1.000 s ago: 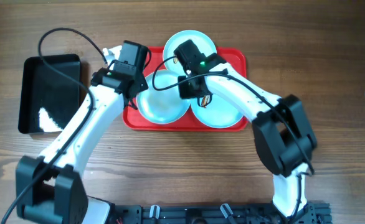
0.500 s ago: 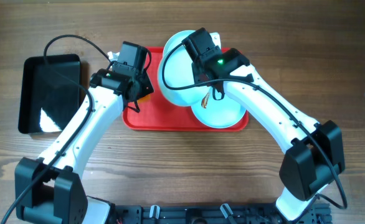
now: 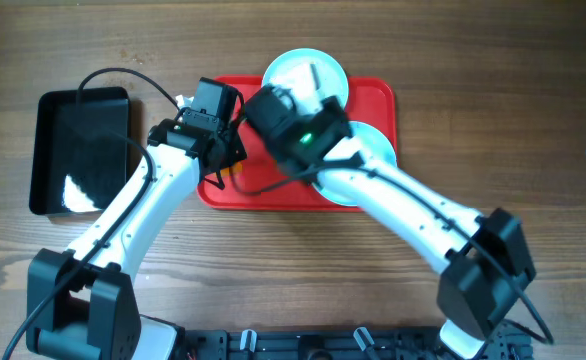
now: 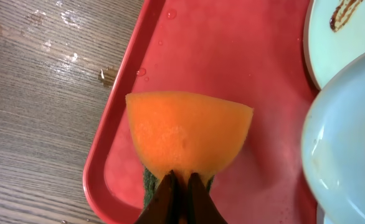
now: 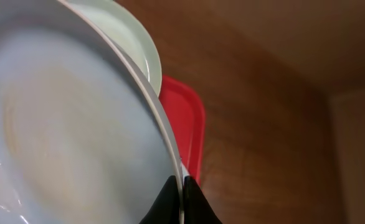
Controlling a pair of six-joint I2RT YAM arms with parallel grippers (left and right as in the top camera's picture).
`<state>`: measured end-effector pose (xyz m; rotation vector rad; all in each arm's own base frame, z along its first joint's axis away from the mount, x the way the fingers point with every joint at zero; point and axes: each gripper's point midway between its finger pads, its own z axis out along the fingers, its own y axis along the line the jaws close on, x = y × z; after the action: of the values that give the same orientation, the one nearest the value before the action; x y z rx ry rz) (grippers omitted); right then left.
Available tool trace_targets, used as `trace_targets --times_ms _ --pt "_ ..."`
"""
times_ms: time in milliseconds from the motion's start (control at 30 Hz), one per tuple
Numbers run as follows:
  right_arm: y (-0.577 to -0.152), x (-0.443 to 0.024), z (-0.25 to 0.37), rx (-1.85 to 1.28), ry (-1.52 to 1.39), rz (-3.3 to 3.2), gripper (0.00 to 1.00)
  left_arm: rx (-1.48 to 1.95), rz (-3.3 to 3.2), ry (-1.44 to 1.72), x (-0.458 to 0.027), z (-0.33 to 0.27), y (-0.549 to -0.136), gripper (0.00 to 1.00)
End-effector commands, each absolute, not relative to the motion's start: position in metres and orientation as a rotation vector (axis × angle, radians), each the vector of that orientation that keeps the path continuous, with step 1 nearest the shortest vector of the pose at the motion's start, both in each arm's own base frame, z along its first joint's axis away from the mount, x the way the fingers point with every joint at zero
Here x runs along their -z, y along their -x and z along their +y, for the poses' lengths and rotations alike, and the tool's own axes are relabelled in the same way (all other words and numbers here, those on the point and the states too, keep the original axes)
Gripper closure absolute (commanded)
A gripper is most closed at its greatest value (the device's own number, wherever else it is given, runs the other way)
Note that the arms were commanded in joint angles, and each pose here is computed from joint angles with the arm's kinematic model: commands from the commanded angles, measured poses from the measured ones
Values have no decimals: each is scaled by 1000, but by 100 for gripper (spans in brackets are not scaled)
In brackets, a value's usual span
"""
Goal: Clean dirty plates on tray and stack at the side
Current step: 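Lift the left plate with right gripper and place it right of tray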
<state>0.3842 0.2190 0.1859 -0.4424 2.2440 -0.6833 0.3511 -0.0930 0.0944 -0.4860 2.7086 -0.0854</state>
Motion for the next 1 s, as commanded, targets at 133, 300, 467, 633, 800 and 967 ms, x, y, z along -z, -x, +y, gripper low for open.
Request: trace_targets --times_ms 133,300,467,633,800,967 --pt "-377 -225 226 796 433 2080 96 90 2720 503 -89 -93 -349 96" --pt "-377 -225 226 797 434 2080 96 89 2721 503 -89 -93 -349 96" --pt "-377 -225 226 796 434 2081 96 89 2721 503 -89 -93 -349 96" --pt "-375 -201 237 603 418 2215 96 90 2721 503 -89 -93 -349 96" --pt "-382 -161 226 194 201 2532 96 89 2722 503 -89 -93 -349 96" --pt "-401 -146 176 -158 18 2742 96 90 2721 502 -89 -93 -349 96"
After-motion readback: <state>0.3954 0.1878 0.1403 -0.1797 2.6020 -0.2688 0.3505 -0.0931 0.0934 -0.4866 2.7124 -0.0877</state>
